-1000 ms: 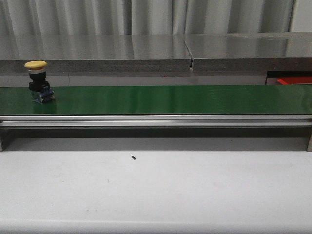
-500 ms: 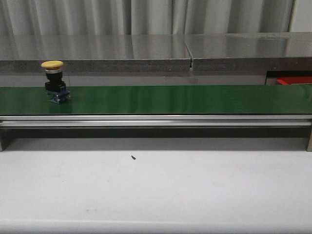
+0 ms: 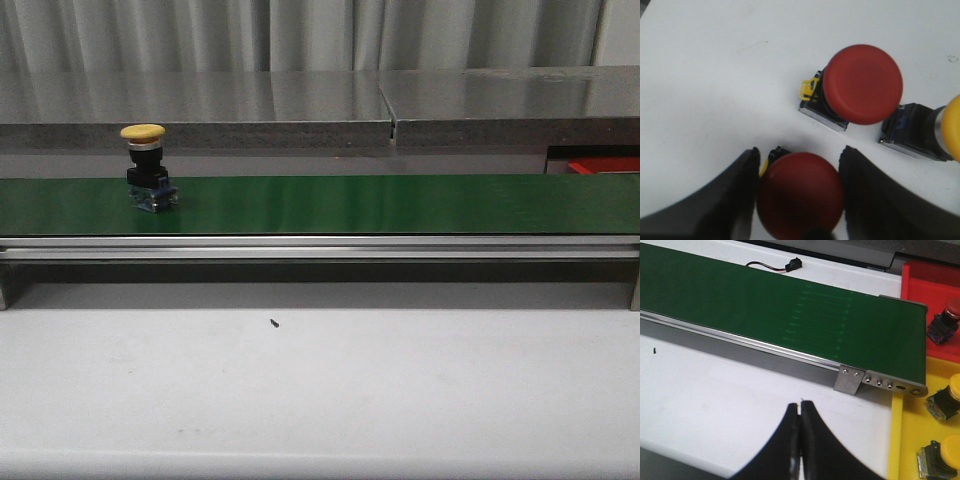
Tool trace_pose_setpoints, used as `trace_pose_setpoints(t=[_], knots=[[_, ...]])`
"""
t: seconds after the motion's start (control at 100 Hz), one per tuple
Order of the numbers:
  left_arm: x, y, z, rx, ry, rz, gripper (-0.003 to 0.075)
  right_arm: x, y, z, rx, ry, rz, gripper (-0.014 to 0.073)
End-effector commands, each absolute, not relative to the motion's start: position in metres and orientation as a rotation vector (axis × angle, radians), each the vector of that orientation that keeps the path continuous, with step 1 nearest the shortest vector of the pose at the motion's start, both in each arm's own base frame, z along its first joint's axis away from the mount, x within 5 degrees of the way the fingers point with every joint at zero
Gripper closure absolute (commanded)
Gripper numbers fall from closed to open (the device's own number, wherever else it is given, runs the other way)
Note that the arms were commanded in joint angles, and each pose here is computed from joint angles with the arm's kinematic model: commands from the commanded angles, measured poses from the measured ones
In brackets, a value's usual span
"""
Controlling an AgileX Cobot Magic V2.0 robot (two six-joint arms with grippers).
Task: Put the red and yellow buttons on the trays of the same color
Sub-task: 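Grasp a red button on the table with the left gripper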
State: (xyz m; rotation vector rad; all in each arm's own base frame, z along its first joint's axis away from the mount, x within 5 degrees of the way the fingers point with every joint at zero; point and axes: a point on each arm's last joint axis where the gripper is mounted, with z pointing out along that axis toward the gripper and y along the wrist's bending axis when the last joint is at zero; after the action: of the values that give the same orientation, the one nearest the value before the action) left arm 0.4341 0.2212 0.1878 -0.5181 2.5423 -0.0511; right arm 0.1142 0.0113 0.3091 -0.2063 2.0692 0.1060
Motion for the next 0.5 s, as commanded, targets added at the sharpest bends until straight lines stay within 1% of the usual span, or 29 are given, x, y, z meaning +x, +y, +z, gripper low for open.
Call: trace_pose_setpoints(t=[0.0,0.1,0.19,0.32,0.49], knots=[[0.434,0.225,0.229,-0.519,2.417,-0.013,0.0513,0.116,0.010,0.322,-0.184,1.989,0.094,0.0692],[0.432,0.223,0.237,-0.517,2.414,-0.023,0.0618,0.116,0.010,0.322,-0.184,1.989,0.094,0.0692],[0.429,0.218,0.252,-0.529,2.382,-0.062,0.0676,0.116,0.010,0.322,-0.184,1.989,0.094,0.0692],[0.421,0.205,0.286,-0.521,2.326,-0.117,0.0709,0.116,0.010,0.322,-0.184,1.989,0.094,0.0692],[0.407,0.174,0.335,-0.421,2.286,-0.127,0.0710,0.116,0.010,0.322,-0.184,1.989,0.094,0.0692]])
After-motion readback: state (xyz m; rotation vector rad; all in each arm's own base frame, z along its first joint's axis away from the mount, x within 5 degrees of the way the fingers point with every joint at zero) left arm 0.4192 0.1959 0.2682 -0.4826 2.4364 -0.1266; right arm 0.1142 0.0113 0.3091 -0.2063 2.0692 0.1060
